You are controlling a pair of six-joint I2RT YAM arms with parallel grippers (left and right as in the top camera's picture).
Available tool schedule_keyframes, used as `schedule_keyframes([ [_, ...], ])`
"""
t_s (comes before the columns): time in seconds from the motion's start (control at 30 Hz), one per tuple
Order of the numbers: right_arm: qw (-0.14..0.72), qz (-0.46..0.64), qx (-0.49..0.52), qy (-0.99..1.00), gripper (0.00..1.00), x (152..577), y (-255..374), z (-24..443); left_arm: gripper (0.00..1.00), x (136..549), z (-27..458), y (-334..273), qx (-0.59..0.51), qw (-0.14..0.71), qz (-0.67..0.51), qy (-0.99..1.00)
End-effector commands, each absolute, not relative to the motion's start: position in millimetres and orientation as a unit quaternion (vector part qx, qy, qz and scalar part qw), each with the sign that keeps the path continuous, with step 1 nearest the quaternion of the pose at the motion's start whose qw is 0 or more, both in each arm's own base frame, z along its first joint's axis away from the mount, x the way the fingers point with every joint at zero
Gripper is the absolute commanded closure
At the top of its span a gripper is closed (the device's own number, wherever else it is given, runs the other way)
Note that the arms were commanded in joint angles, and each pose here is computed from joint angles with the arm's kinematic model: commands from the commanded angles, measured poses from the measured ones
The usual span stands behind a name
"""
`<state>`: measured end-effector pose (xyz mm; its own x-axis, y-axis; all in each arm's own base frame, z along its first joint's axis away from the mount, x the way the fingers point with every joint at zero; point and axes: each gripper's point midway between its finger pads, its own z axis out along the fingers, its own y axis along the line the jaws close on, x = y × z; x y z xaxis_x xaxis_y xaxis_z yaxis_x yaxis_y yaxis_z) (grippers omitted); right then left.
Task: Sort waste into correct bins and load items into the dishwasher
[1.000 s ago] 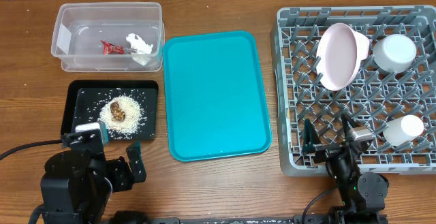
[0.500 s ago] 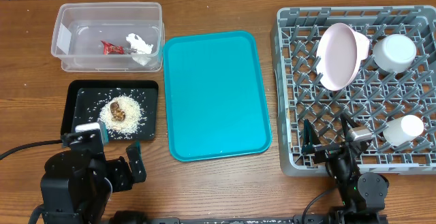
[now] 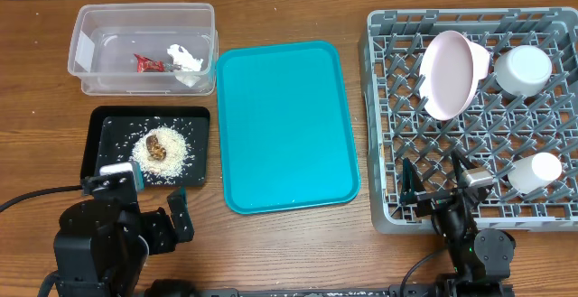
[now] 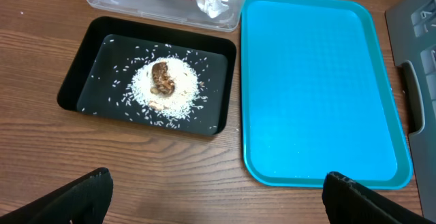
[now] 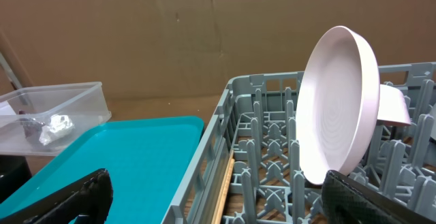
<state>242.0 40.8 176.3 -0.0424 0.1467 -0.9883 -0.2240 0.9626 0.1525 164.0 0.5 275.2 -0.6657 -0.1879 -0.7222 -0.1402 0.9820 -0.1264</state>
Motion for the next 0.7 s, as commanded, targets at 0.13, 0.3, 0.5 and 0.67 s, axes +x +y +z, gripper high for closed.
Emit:
schedule_keyframes([
  [0.13,0.692,0.140,-0.034,0.707,0.00,241.3,44.3,174.9,0.00,164.2,274.4,2.6,-0.095,0.398,-0.025,0.912],
  [0.3,0.692,0.140,-0.034,0.707,0.00,241.4,44.3,174.9,0.00,164.3,274.5,2.6,-0.095,0.399,-0.025,0.912],
  [0.5,0.692,0.140,-0.034,0.707,0.00,241.4,44.3,174.9,0.00,164.3,274.5,2.6,-0.095,0.399,-0.025,0.912],
  [0.67,0.692,0.140,-0.034,0.707,0.00,241.4,44.3,174.9,0.00,164.2,272.3,2.8,-0.096,0.396,-0.025,0.913],
])
